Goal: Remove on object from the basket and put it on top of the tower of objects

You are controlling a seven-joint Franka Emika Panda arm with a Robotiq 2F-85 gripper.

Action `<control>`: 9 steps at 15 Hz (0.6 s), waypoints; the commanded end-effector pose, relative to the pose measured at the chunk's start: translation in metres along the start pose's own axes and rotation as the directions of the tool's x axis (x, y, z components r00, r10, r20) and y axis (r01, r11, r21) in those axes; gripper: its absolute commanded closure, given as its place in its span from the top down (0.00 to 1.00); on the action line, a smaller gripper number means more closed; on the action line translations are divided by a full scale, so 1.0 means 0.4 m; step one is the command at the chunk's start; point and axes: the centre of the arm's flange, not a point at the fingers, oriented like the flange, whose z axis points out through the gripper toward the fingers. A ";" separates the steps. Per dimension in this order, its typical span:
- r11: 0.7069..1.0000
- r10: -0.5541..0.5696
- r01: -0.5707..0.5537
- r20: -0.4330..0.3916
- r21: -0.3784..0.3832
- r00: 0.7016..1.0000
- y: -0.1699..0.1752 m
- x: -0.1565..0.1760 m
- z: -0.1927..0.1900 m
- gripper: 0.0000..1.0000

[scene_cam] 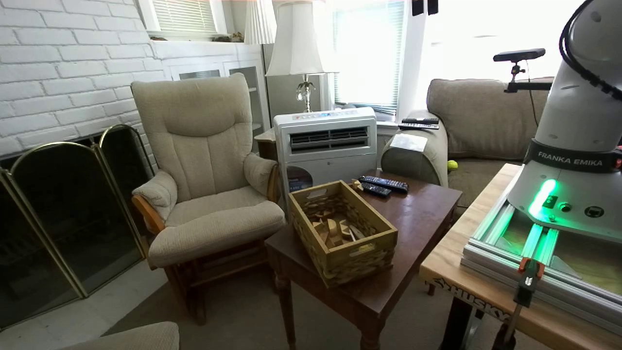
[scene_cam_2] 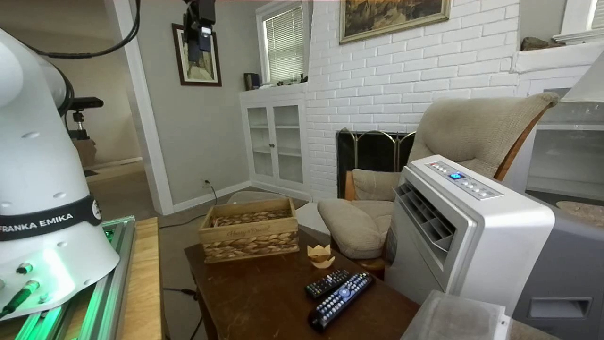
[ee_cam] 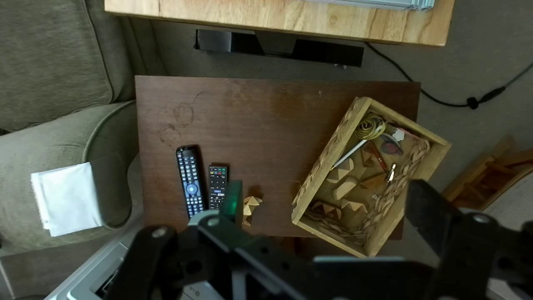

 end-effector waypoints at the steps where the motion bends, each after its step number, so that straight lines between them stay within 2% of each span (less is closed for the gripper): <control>1: 1.000 0.000 0.000 0.000 0.000 1.000 0.000 0.000 0.000 1.00; 7: 1.000 0.000 0.000 0.000 0.000 1.000 0.000 0.000 0.000 1.00; 9: 1.000 0.029 -0.029 -0.066 -0.009 0.997 -0.016 0.027 -0.002 1.00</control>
